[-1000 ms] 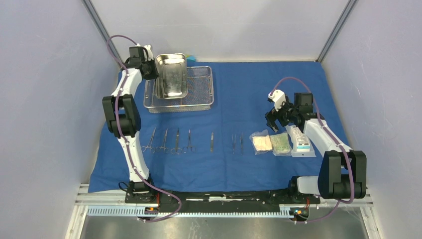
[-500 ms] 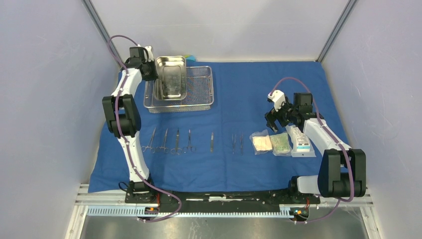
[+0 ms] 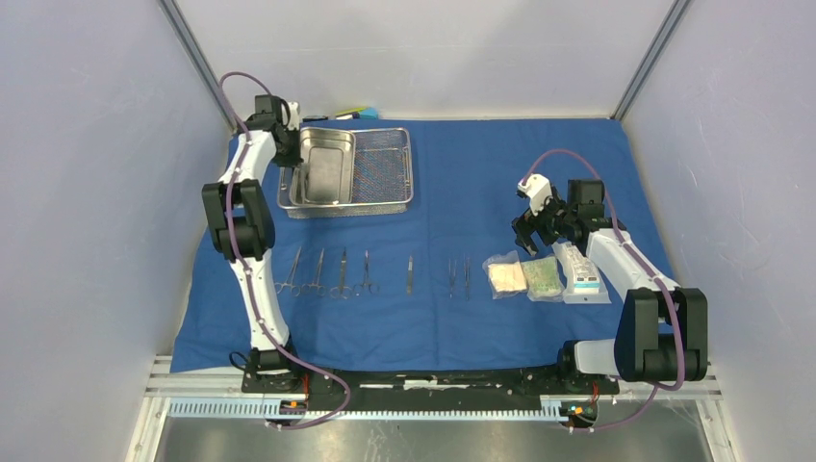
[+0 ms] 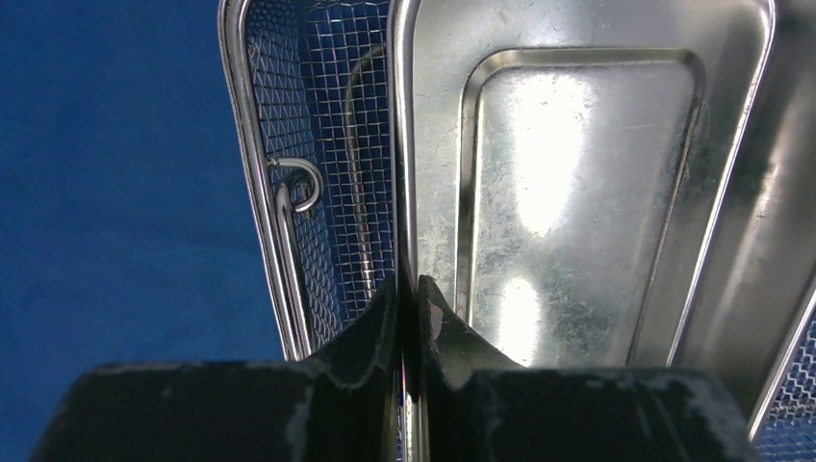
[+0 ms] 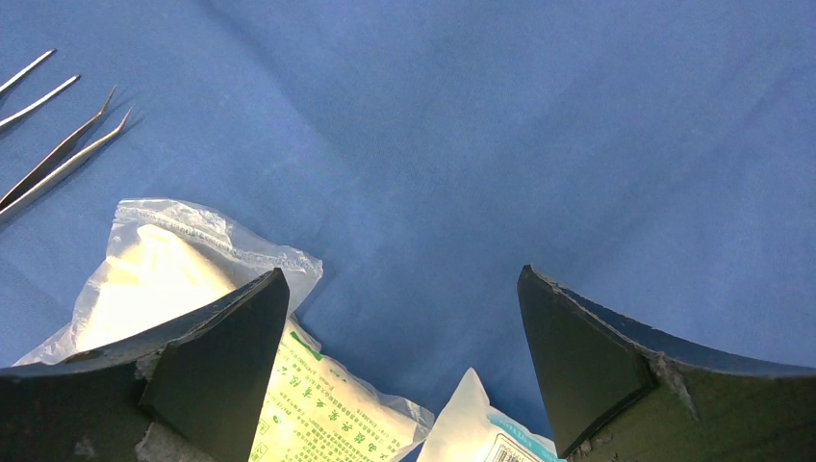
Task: Open and lay out the surgical kit
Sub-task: Place the container inside the container.
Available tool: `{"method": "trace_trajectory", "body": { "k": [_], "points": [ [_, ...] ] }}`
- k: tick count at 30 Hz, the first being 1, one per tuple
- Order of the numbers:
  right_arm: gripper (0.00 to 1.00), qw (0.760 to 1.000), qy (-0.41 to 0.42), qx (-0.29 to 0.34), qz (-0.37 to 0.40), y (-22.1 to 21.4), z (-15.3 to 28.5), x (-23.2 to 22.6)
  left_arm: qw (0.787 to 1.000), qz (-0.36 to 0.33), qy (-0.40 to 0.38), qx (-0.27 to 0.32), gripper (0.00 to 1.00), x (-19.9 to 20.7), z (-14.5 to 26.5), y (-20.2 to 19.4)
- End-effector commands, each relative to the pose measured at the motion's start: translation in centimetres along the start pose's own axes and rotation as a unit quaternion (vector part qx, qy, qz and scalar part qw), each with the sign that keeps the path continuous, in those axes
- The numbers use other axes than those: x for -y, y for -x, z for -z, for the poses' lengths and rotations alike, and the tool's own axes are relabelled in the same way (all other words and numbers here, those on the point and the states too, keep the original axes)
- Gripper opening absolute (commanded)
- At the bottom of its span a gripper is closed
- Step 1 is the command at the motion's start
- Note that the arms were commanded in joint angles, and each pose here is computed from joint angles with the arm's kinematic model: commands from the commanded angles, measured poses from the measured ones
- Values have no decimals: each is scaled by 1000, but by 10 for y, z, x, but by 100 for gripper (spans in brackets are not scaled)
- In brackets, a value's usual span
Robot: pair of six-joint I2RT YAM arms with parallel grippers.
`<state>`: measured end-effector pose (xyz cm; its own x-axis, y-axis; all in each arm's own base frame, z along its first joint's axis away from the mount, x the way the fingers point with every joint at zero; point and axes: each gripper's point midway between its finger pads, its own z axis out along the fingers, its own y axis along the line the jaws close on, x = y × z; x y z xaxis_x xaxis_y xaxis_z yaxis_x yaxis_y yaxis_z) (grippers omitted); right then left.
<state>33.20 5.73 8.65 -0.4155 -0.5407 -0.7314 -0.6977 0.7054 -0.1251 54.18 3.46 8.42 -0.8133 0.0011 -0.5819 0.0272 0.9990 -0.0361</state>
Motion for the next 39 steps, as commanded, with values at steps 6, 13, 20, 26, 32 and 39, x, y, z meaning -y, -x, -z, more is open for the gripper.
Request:
{"method": "trace_trajectory", "body": {
  "k": [6,13,20,26,32,39],
  "points": [
    [97,1000,-11,20,7,10,4,4,999,-30,21,-38,2,-15,-11,-2],
    [97,1000,-10,21,7,11,5,4,998,-36,44,-42,11,-24,-13,-1],
    [97,1000,-8,24,8,12,5,3,997,-43,34,-56,3,-21,-9,-5],
    [97,1000,-7,28,8,14,5,2,996,-26,2,-86,2,-7,-6,-16],
    [97,1000,-6,30,8,14,5,2,992,-5,-32,-120,2,6,-6,-34],
    [97,1000,-7,29,8,12,5,1,991,-1,-25,-129,8,4,-13,-41]
  ]
}}
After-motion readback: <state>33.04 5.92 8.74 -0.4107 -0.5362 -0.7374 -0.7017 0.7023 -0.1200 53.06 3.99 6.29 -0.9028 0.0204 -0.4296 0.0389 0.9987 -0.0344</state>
